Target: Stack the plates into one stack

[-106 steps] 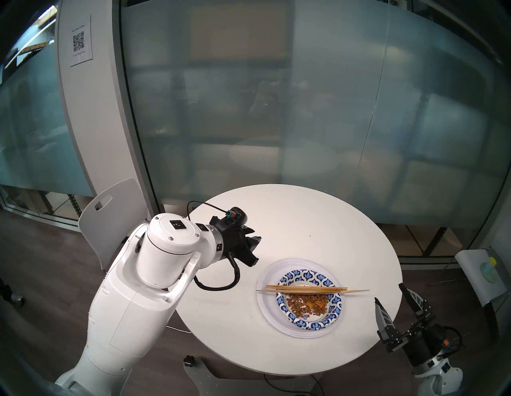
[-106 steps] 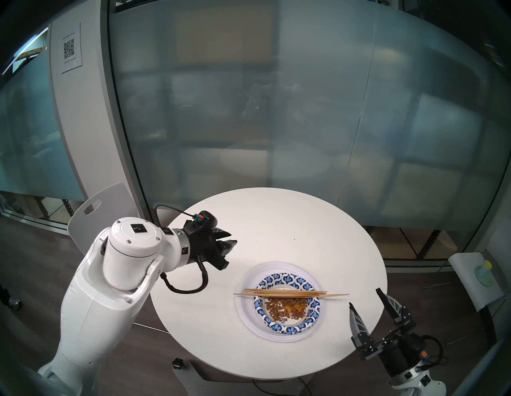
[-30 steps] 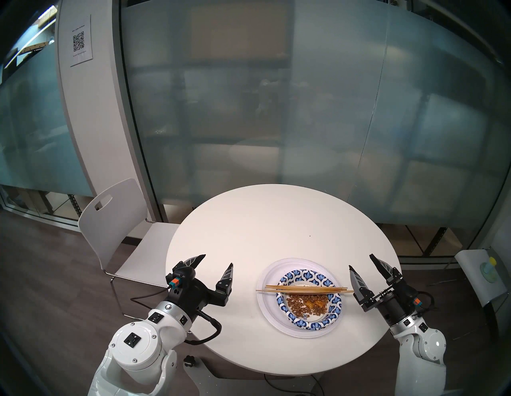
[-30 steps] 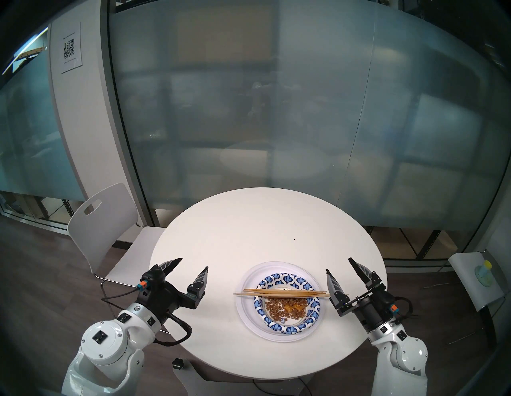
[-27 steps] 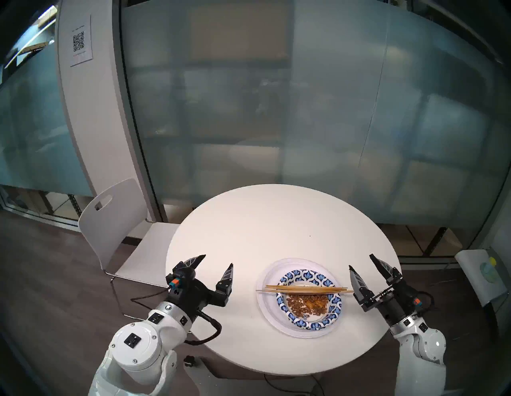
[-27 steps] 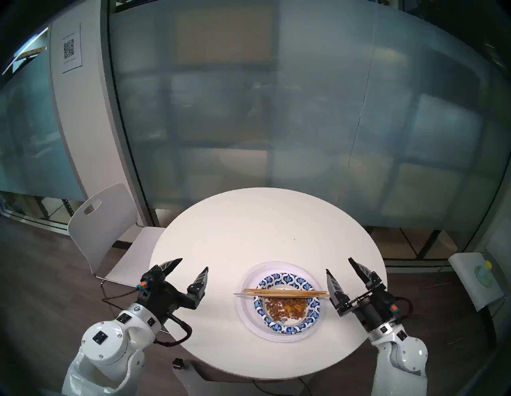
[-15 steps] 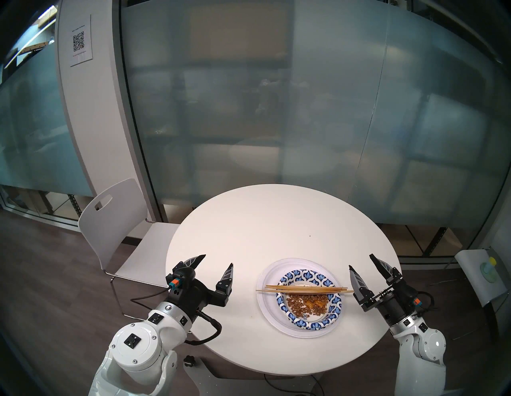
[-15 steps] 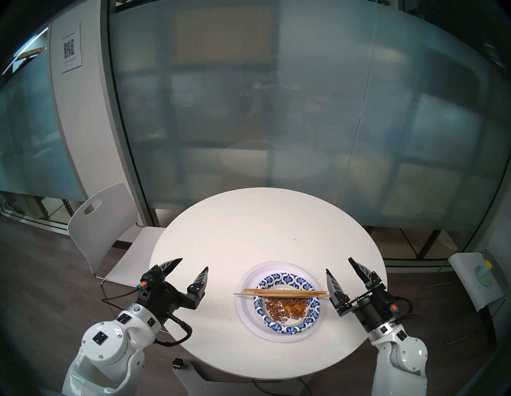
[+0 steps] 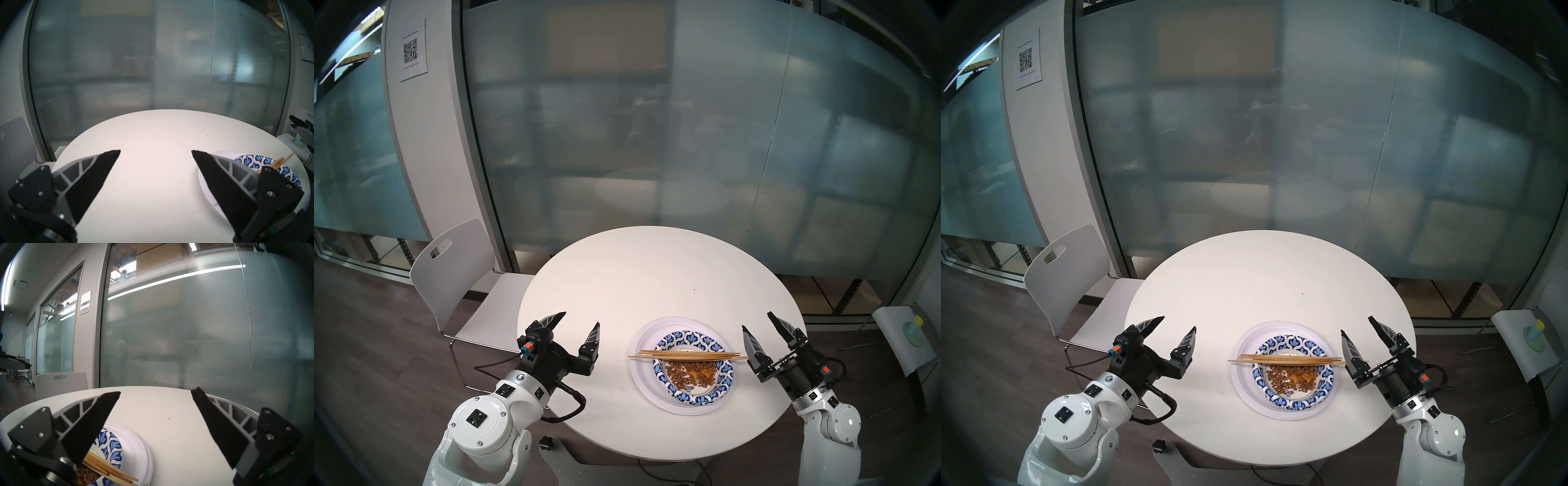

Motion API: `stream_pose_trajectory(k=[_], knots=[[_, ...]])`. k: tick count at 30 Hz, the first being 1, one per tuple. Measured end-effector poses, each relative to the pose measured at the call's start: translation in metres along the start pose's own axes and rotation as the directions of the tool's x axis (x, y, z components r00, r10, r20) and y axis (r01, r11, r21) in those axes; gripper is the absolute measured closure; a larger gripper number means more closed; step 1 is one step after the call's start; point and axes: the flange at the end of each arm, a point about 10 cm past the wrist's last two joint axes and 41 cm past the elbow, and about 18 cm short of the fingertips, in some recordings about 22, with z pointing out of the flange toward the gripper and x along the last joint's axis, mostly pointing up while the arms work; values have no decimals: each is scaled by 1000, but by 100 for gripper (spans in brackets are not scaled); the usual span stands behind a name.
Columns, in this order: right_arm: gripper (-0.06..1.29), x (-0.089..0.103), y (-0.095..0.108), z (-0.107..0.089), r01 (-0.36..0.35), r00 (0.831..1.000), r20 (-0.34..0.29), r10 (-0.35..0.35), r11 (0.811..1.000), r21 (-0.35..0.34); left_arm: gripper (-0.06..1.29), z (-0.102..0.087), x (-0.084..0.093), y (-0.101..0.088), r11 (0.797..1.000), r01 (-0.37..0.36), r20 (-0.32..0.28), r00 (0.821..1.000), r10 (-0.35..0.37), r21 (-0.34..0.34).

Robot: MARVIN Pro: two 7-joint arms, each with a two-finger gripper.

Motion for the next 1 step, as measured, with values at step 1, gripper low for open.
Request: stream_pose_trajectory(k=[1], knots=[[3, 0, 0, 0, 0, 1000, 0, 0, 1000, 0, 4, 0, 0, 0, 1000, 0, 0, 1000, 0, 0]])
